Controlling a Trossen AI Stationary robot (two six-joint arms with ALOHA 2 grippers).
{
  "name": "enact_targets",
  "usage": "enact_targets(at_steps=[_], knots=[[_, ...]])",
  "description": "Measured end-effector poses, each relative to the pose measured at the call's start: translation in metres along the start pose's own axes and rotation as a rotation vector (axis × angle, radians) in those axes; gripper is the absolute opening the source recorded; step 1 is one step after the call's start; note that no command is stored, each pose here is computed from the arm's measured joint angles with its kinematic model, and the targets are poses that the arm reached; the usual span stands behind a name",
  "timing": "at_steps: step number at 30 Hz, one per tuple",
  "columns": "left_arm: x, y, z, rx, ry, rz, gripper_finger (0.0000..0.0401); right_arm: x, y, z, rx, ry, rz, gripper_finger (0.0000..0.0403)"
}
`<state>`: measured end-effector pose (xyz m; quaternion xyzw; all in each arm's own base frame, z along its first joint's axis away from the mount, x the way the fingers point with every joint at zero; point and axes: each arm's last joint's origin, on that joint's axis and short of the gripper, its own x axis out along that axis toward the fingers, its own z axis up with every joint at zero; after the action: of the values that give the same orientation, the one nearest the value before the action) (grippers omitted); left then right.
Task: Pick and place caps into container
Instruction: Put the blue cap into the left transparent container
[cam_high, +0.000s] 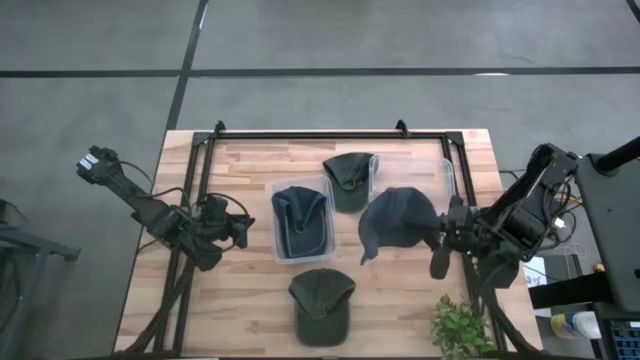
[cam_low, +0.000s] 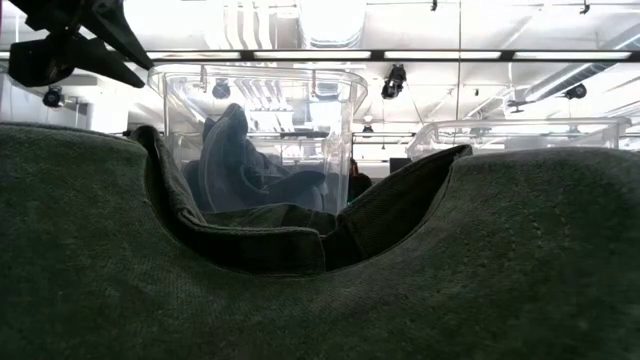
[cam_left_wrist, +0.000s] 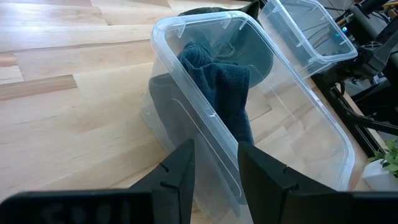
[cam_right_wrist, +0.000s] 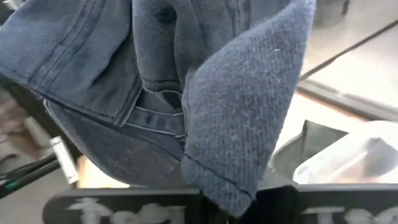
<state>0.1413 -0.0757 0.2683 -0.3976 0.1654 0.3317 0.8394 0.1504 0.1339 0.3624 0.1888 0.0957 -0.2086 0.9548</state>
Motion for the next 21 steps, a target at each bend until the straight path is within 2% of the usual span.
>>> enact_targets(at_steps=[6,10,16,21], knots=[[0.000,0.000,0.000,0.000,0.000,0.000,0.0114,-0.006,-0.004,0.008,0.085,0.101,0.107,0.0011],[0.000,0.000,0.000,0.000,0.000,0.000,0.0114,-0.013,-0.009,0.019,0.128,0.161,0.220,0.0011],[0.000,0.000,0.000,0.000,0.000,0.001,0.0114,-0.030,-0.012,0.047,0.130,0.187,0.543,0.0011],[0.000,0.000,0.000,0.000,0.000,0.001,0.0114,-0.043,-0.010,0.067,0.030,0.109,0.847,0.0011]])
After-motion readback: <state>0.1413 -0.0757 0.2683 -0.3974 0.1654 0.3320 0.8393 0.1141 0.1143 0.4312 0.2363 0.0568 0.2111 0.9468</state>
